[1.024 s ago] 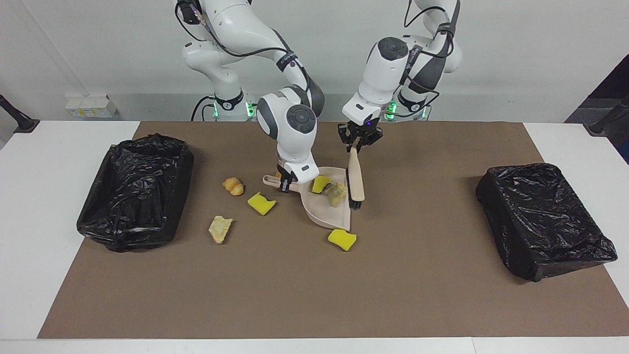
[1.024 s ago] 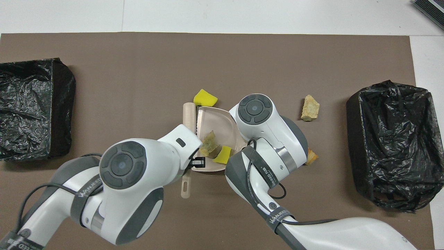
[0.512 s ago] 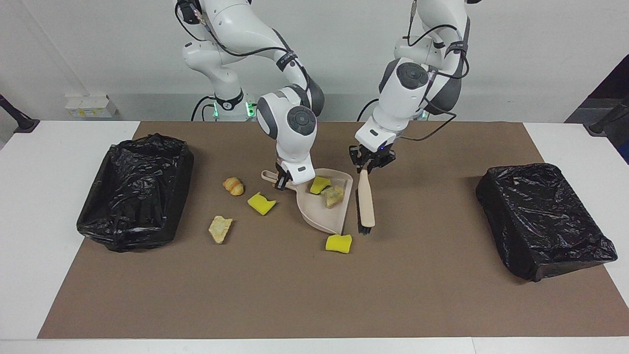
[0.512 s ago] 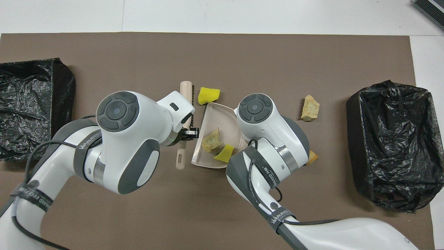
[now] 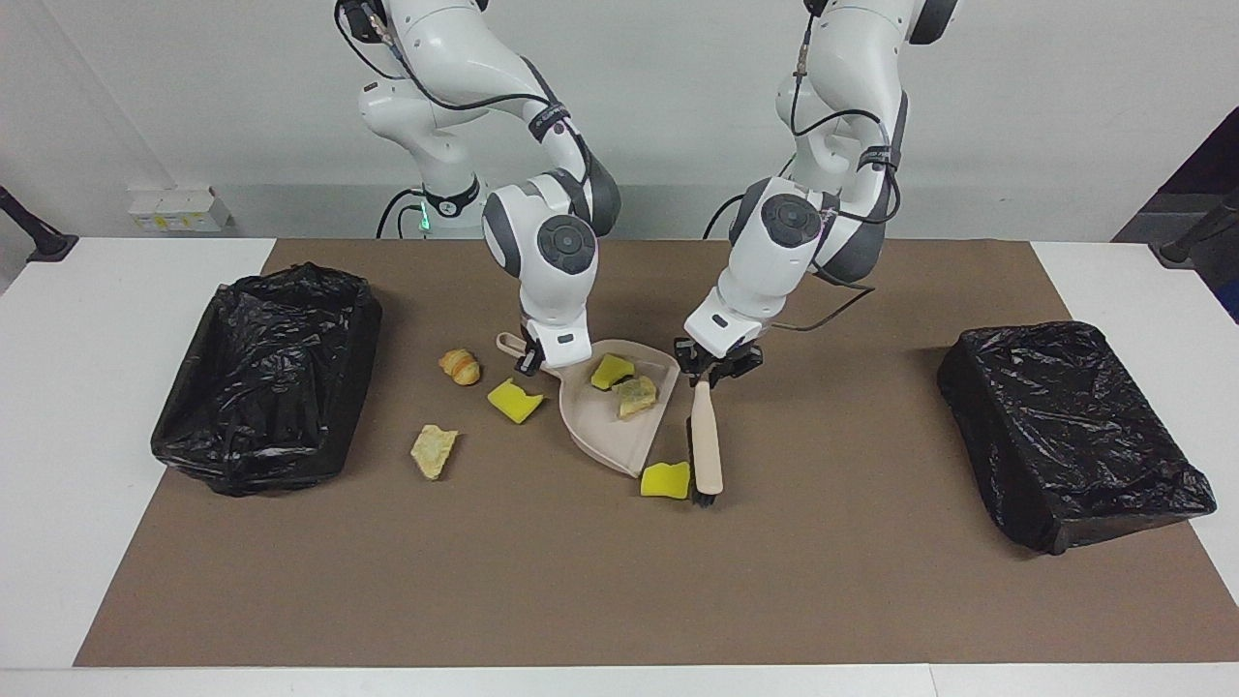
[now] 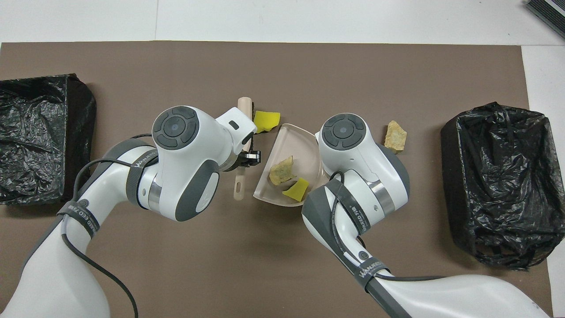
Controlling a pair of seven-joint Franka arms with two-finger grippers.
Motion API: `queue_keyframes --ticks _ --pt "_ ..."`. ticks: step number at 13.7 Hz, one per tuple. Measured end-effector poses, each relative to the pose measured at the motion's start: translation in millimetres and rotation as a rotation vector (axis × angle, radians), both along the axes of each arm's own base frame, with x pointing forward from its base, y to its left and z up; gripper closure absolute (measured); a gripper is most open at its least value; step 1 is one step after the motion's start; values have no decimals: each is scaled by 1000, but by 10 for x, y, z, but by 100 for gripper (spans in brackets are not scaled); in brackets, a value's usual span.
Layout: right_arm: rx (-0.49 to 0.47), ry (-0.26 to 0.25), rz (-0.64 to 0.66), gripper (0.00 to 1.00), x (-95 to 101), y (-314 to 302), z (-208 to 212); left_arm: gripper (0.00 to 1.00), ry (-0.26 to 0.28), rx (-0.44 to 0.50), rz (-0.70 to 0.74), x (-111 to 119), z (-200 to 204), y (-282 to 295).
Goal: Sweep and dump trash in bin
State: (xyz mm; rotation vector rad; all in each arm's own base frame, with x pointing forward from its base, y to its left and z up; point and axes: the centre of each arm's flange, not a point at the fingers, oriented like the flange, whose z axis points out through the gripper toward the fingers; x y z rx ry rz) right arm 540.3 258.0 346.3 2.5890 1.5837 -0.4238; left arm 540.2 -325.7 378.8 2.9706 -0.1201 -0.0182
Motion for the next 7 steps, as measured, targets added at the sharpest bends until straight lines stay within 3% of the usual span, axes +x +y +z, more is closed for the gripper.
queue_keyframes --ticks 4,7 --pt "-10 -6 -52 68 -53 1 6 74 70 88 -53 -113 -143 31" --pt "-10 -6 -56 68 -56 -1 4 74 72 94 -101 -136 -145 19"
